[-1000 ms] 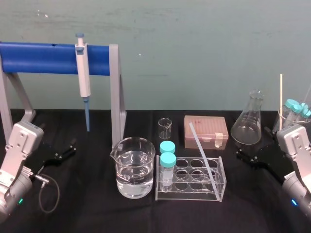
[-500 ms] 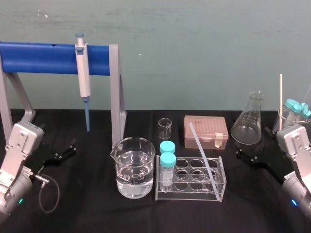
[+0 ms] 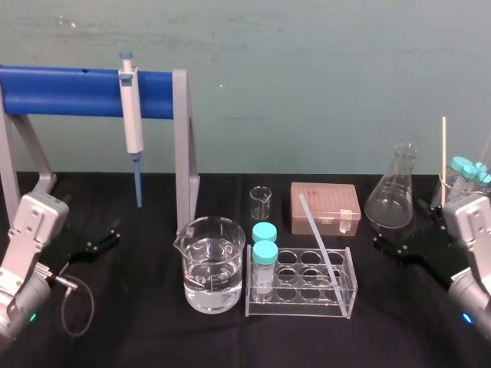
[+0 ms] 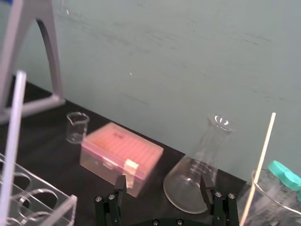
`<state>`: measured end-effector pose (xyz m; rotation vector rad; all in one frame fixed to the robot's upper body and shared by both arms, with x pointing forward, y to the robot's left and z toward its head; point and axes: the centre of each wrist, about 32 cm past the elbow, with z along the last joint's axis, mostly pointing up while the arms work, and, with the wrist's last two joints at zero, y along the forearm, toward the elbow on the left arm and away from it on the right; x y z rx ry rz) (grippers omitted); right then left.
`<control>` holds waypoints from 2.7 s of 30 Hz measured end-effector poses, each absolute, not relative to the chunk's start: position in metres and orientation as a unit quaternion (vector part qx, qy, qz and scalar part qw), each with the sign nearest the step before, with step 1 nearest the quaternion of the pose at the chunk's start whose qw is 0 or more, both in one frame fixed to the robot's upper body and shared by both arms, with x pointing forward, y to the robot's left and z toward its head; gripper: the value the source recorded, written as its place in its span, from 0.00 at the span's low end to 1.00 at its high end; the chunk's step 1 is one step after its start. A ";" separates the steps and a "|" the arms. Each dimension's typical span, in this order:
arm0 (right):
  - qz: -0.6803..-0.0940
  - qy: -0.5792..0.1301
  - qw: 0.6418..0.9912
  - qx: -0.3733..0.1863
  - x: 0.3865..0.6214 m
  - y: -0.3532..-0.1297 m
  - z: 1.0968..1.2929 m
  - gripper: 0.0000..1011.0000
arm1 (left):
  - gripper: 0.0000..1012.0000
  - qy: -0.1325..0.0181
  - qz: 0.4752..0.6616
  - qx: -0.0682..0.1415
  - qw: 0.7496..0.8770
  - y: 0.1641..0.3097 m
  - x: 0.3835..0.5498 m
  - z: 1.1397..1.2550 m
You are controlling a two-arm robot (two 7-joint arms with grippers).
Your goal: Pick up the stirring rod with one hand, then place it down.
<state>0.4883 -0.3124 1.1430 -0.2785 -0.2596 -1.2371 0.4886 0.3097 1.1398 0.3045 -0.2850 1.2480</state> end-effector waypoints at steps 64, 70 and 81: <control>-0.339 0.050 0.932 -0.121 0.538 -0.292 1.199 0.92 | 0.99 -0.132 0.580 0.141 0.791 0.310 0.489 1.140; -0.339 0.051 0.932 -0.120 0.538 -0.293 1.200 0.74 | 0.99 -0.132 0.580 0.142 0.791 0.310 0.489 1.140; -0.339 0.052 0.931 -0.120 0.538 -0.293 1.200 0.40 | 0.99 -0.132 0.580 0.141 0.791 0.310 0.489 1.140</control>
